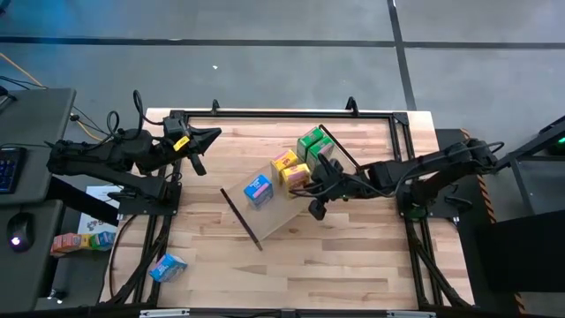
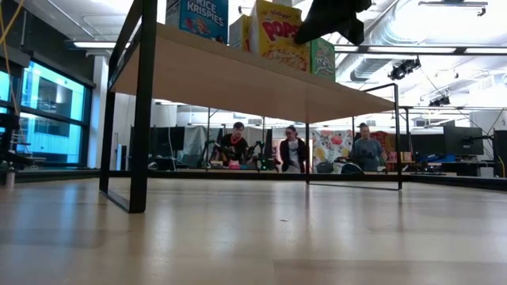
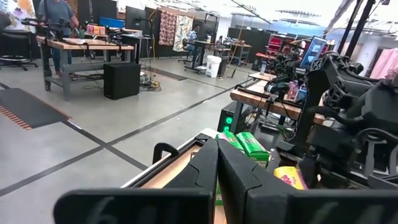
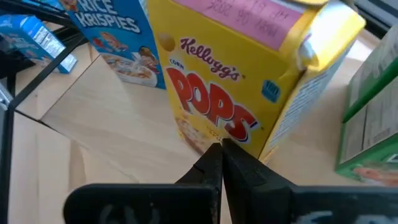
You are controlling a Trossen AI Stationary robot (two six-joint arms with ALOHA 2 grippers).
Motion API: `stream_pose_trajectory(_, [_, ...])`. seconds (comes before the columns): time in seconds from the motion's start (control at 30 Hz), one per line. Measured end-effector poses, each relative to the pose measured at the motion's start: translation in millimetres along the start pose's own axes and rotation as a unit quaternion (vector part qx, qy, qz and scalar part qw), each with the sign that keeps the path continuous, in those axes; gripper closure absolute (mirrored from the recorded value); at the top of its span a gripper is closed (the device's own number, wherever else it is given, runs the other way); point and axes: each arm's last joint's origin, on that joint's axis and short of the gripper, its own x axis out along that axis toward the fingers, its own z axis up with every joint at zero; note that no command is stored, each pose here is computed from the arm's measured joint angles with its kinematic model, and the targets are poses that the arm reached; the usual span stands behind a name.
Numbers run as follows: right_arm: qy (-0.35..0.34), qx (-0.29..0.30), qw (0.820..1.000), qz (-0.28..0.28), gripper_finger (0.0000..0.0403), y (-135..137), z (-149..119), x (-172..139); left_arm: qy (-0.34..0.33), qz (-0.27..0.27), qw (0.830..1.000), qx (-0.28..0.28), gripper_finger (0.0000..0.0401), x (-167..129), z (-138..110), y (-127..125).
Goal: Stack cereal on shelf
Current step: Put the yellow cereal box on the shelf align with the other yellow cereal box
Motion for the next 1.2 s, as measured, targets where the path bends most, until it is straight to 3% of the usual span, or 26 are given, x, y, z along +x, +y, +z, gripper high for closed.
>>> stream_pose_trajectory(0.37, [0.028, -0.053, 0.998, 0.016, 0.0403, -1.1, -3.2, 0.2, 0.000, 0.000, 1.000, -0.004, 0.0400, 0.0, 0.0, 0.0])
stream_pose_trajectory(1.2, [0.029, -0.059, 0.997, -0.029, 0.0403, -5.5, -6.0, 0.1, 0.000, 0.000, 1.000, -0.012, 0.0400, 0.0, -0.1, 0.0])
